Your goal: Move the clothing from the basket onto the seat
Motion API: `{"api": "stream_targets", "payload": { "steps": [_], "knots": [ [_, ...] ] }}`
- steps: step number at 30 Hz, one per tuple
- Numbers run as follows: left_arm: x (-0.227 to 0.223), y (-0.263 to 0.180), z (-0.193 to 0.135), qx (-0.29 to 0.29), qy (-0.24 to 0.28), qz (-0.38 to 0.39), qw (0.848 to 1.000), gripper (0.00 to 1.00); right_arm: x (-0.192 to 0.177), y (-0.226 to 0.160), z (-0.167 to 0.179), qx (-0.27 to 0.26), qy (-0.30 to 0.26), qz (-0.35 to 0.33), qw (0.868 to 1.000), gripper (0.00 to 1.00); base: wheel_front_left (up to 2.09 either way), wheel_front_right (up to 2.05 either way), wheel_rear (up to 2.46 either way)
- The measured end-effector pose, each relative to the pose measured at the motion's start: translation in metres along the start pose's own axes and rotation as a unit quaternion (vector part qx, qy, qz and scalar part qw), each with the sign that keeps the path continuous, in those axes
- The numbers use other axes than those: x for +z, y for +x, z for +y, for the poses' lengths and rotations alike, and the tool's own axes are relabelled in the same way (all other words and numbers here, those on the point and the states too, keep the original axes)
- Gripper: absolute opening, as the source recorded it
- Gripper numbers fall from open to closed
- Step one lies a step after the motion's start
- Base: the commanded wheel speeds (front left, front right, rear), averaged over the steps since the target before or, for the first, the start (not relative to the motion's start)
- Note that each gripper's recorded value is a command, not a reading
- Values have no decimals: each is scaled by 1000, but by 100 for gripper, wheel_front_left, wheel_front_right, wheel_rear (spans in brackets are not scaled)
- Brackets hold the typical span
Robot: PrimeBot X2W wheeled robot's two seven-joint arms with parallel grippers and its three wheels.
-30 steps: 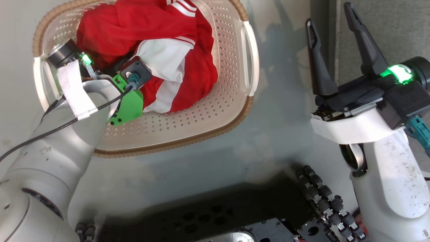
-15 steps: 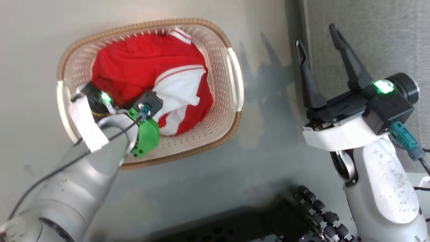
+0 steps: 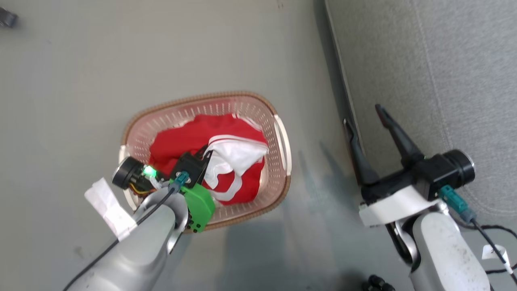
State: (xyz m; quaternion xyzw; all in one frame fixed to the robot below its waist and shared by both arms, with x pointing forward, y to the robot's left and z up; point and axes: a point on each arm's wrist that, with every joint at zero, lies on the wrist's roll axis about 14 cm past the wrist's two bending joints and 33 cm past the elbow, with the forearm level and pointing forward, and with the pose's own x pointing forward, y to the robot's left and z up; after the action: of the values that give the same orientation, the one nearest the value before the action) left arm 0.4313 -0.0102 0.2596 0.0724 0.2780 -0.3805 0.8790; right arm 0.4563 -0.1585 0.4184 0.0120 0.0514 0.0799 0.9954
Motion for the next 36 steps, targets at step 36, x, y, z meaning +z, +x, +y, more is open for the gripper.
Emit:
{"api": "stream_targets", "payload": {
  "steps": [36],
  "knots": [
    [232, -206, -45, 122, 47, -384, 914, 0, 68, -120, 87, 95, 8, -80, 992, 100, 0, 0, 0]
  ]
}}
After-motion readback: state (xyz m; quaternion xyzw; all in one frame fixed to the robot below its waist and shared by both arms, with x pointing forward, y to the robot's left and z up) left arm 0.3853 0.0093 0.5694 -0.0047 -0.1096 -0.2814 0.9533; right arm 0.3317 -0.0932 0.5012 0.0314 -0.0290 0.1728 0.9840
